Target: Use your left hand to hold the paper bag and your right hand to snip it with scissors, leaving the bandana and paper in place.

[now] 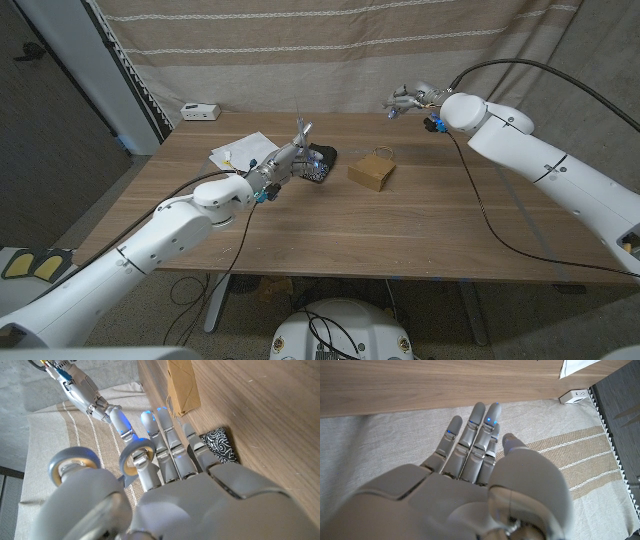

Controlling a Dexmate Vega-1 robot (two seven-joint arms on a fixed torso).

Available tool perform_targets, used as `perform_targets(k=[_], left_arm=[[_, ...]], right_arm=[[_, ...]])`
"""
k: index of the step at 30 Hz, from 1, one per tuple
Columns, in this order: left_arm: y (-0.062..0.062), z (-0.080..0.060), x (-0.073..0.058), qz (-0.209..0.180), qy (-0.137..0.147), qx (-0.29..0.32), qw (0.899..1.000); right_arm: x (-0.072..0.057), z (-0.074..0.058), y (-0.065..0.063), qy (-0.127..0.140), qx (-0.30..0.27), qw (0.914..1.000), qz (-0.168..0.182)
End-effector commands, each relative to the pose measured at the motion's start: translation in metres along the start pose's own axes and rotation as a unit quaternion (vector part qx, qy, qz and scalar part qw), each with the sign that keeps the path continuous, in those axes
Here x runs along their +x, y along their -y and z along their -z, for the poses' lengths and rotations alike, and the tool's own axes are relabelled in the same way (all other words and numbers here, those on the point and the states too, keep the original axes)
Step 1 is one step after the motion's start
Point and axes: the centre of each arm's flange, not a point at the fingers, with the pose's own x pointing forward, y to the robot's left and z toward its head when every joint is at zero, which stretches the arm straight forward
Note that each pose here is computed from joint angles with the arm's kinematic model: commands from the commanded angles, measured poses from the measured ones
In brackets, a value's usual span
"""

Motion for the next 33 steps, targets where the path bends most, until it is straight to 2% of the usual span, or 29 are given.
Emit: perform_targets(k=[1, 5, 9, 25, 33], left_arm=[[-0.012, -0.007, -0.001, 0.035, -0.046, 0.066, 0.996], [-0.018, -0.016, -0.002, 0.051, -0.063, 0.097, 0.992], [-0.021, -0.017, -0.001, 0.067, -0.075, 0.104, 0.99], [-0.029, -0.009, -0.001, 0.07, -0.068, 0.084, 0.992], [-0.034, -0.015, -0.001, 0.06, -0.081, 0.137, 0.985]], right_arm=[[-0.005, 0.002, 0.005, -0.008, -0.002, 1.0, 0.005], [-0.008, 0.004, 0.006, -0.011, -0.001, 0.9999, 0.006], [-0.009, 0.004, 0.005, -0.015, 0.0, 0.9999, 0.007], [-0.01, 0.002, 0.007, -0.015, -0.002, 0.9998, 0.013], [-0.008, 0.001, 0.008, -0.017, -0.002, 0.9998, 0.014]])
